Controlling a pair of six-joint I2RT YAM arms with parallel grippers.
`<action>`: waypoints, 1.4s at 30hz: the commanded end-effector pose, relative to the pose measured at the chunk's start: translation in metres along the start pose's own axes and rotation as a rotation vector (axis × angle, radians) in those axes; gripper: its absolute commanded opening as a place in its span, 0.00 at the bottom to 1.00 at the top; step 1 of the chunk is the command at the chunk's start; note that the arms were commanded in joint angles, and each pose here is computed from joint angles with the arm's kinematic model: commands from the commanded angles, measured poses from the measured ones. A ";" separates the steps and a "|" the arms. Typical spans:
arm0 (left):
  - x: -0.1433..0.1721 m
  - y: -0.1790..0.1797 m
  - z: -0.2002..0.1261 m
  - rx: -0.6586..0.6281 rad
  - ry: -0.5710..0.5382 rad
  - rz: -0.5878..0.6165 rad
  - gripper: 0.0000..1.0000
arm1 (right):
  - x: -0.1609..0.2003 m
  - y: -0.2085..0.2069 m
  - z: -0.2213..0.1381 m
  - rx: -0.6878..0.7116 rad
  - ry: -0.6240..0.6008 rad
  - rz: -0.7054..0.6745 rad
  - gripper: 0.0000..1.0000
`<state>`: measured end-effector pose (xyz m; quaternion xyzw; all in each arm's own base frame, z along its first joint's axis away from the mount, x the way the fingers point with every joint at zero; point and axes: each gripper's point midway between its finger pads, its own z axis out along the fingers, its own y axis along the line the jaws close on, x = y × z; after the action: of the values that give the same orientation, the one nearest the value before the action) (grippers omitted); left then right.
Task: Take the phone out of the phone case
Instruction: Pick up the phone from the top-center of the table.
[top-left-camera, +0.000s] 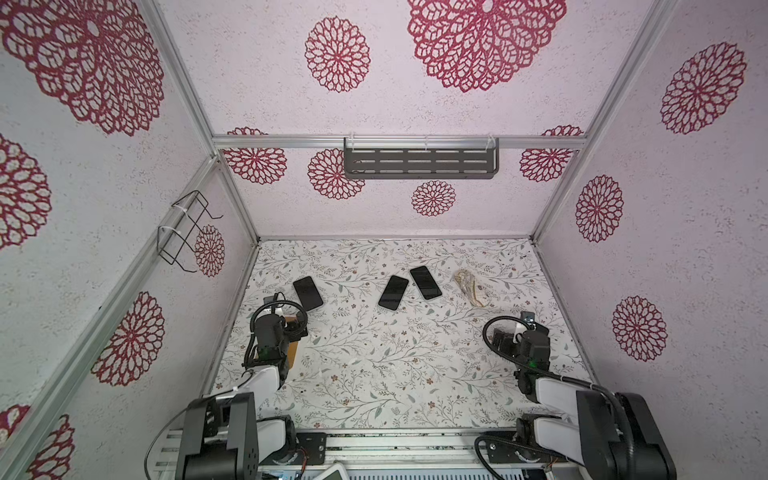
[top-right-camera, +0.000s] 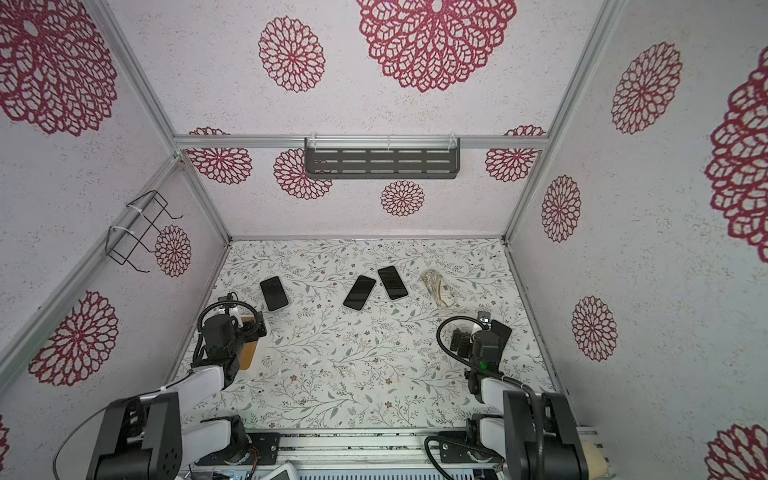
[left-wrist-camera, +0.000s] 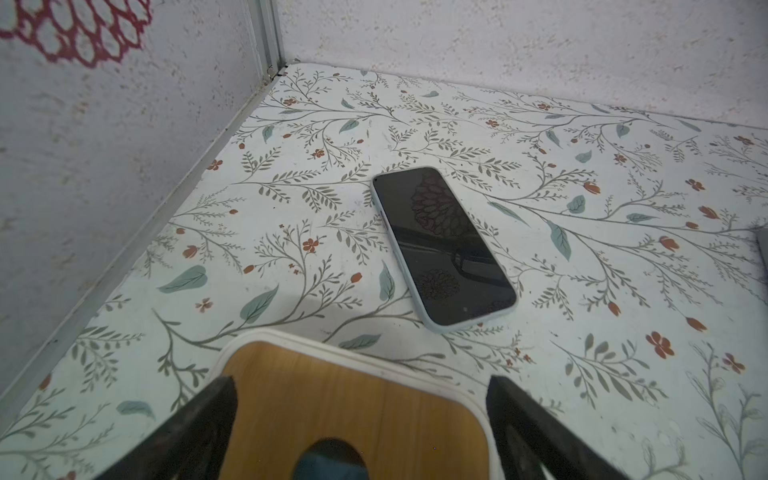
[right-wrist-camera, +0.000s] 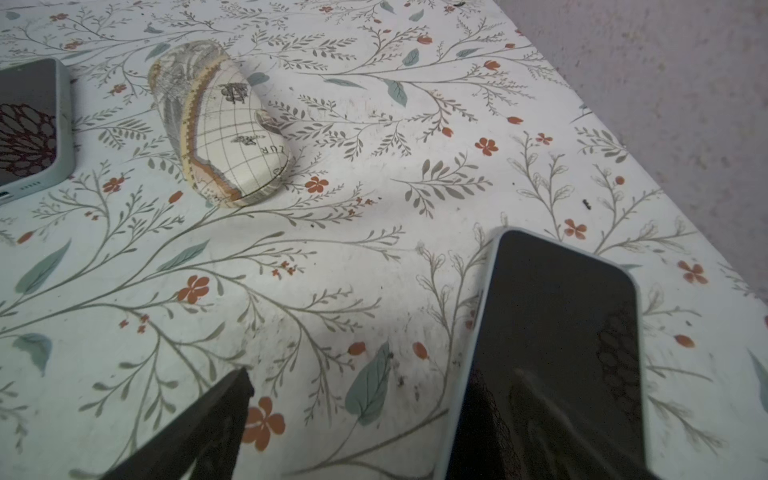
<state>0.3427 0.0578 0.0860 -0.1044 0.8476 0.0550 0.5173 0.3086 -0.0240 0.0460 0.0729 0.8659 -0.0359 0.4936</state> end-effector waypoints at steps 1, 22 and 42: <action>-0.061 0.004 0.041 -0.044 -0.237 -0.006 0.97 | -0.092 0.007 0.024 0.033 -0.346 -0.009 0.99; -0.061 0.003 0.042 -0.036 -0.235 -0.006 0.97 | -0.091 0.008 0.024 0.032 -0.344 -0.010 0.99; -0.075 -0.012 0.021 -0.038 -0.267 0.058 0.97 | -0.110 -0.010 0.000 0.135 -0.388 0.047 0.99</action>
<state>0.3981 0.0664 0.1233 -0.0973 0.7840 0.0824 0.6075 0.3634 -0.0346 0.1106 0.0867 0.7781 -0.0772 0.6173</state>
